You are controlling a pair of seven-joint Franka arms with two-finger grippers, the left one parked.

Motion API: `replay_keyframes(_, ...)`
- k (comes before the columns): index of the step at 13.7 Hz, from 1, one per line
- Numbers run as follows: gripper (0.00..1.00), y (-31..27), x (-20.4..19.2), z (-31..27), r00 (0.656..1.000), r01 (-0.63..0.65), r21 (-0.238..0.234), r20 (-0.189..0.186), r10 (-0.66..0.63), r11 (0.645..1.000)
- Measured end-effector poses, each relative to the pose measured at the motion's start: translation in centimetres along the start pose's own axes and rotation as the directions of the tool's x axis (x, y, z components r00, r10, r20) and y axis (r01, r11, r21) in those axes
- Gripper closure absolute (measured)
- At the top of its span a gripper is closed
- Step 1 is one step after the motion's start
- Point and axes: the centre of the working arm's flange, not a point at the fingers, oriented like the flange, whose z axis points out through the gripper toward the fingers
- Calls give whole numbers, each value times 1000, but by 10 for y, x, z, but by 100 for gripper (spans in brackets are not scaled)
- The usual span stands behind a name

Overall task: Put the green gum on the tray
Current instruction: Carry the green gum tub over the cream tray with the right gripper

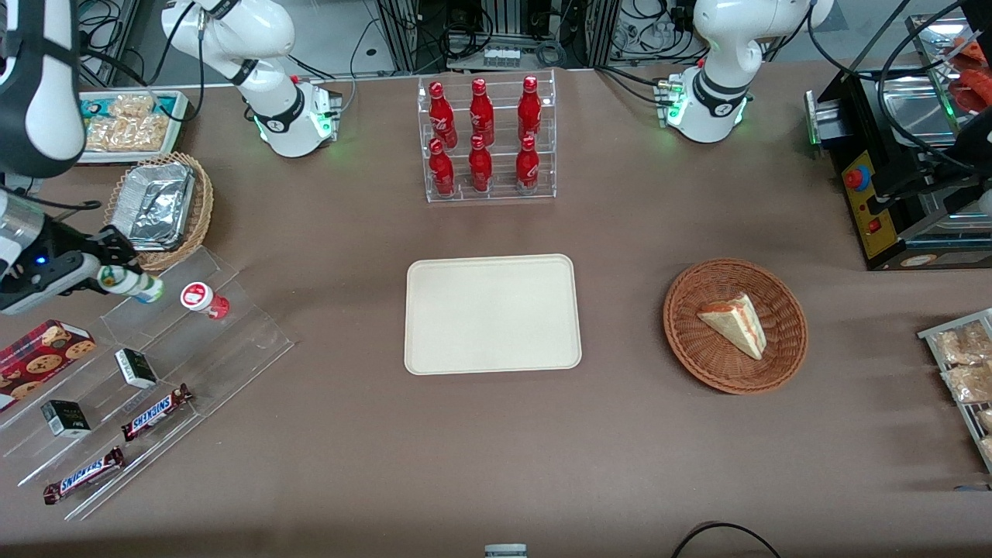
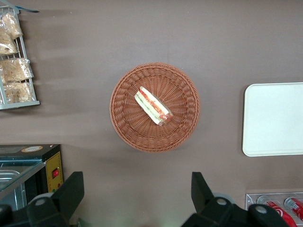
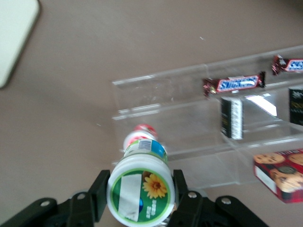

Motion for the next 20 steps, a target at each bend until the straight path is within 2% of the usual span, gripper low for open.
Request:
replay_keyframes(3,41,-65,40,-10,996,-81,8,29,81,997)
replay_keyframes(8,41,-186,100,12,970,-241,23,49,240,970)
replay_keyframes(12,41,-286,159,70,929,-370,56,13,370,927)
replay_keyframes(14,41,-339,182,99,908,-419,74,17,419,905)
replay_keyframes(16,41,-377,201,124,889,-457,56,16,457,888)
replay_keyframes(18,41,-408,216,151,870,-492,42,-3,492,870)
replay_keyframes(20,41,-438,224,182,853,-520,56,-17,521,853)
